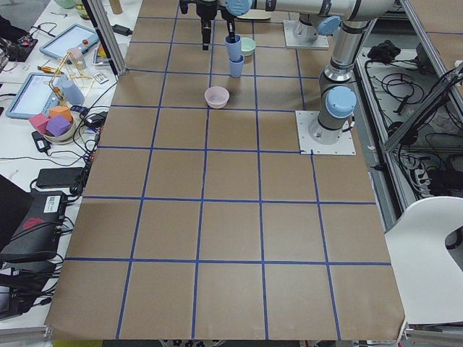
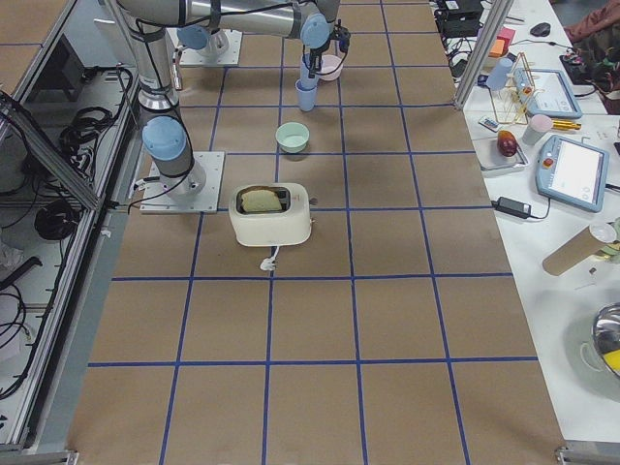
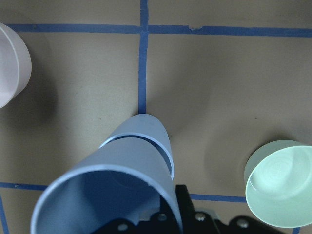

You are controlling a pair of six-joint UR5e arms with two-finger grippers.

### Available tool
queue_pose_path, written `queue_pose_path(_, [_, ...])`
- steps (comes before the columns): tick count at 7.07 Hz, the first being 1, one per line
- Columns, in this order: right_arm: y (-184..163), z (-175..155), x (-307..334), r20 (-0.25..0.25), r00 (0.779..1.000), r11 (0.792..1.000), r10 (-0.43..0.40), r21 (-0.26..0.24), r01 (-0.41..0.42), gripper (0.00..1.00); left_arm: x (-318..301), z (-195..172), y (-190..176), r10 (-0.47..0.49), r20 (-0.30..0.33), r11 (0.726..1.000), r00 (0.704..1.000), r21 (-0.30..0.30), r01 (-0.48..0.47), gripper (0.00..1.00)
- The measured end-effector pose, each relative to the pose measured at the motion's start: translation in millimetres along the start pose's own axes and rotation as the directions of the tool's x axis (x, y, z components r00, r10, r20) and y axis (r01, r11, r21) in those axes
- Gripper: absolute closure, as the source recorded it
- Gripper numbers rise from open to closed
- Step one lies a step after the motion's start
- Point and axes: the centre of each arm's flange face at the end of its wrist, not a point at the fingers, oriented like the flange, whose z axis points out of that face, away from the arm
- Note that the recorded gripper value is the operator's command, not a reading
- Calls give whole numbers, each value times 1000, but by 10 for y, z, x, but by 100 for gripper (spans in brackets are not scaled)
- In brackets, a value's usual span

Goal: Stack blue cups with both arms

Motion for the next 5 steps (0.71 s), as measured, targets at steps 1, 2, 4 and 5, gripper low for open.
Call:
queue_pose_path(1, [-14,14,-3,1,1000,1000,0,4,0,0,0,-2,-1,0,0,1000,1000,0,0,0])
queue_pose_path(2, [-31,20,-5,2,1000,1000,1,11,-1,0,-4,-5,-1,-1,1,1000,1000,1,1,0])
queue_pose_path(4, [-80,-58,21,6,1000,1000,6,30,-6,0,-27,-25,6,-4,2,1000,1000,5,4,0])
queue_pose_path(5, [-145,-183,82,2,1000,998,11,55,-11,0,-30,-34,16,-4,2,1000,1000,6,4,0])
